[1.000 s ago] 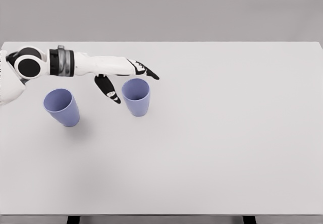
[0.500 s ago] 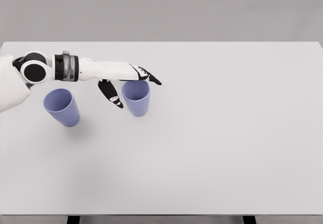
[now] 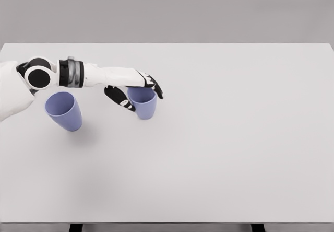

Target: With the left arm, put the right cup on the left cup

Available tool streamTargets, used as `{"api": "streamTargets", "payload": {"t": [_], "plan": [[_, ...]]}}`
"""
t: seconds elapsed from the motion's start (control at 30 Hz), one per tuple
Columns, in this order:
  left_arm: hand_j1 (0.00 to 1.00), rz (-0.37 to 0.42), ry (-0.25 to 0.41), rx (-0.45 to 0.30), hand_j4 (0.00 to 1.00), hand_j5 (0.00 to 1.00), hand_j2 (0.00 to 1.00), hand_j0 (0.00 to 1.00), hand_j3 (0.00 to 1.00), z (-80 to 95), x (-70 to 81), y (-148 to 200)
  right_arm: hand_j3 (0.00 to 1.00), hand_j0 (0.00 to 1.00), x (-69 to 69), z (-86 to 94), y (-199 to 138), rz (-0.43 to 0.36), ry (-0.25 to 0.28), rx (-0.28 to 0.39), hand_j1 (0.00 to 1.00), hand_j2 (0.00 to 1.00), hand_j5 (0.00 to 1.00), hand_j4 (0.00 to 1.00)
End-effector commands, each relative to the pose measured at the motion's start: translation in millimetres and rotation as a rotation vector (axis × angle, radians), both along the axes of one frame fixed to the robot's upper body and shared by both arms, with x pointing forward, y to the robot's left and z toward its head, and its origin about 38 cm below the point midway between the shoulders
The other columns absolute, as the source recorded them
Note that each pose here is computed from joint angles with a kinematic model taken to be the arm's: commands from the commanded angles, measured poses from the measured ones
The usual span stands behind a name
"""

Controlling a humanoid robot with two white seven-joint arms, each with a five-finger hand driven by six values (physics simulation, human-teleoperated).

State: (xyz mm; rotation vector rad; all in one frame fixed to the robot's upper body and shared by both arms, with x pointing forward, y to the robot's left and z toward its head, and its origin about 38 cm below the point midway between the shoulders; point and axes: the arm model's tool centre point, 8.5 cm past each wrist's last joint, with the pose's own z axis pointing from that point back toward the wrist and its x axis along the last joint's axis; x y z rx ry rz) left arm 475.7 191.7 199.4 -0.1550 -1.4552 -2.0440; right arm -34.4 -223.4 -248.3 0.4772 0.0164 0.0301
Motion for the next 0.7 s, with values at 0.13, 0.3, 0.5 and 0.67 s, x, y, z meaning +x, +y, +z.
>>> {"api": "streamTargets", "payload": {"t": [0.13, 0.3, 0.5, 0.67], "plan": [[0.50, 0.015, -0.018, -0.020, 0.50, 0.50, 0.50, 0.50, 0.50, 8.8, 2.6, 4, 1.00, 1.00, -0.2, 0.0, 0, 0.001, 0.000, 0.001, 1.00, 1.00, 1.00, 1.00], [0.50, -0.007, -0.041, -0.033, 0.50, 0.50, 0.50, 0.50, 0.50, 24.1, -1.1, 4, 1.00, 1.00, -0.2, 0.0, 0, 0.001, 0.000, 0.001, 1.00, 1.00, 1.00, 1.00], [0.50, -0.009, -0.065, -0.075, 0.50, 0.50, 0.50, 0.50, 0.50, 70.7, -17.5, 37, 1.00, 1.00, -0.2, 0.0, 0, 0.001, 0.000, 0.001, 1.00, 1.00, 1.00, 1.00], [0.50, -0.012, -0.061, -0.093, 0.50, 0.50, 0.50, 0.50, 0.50, 95.5, -29.4, 55, 1.00, 1.00, -0.2, 0.0, 0, 0.001, 0.000, 0.001, 1.00, 1.00, 1.00, 1.00]]}}
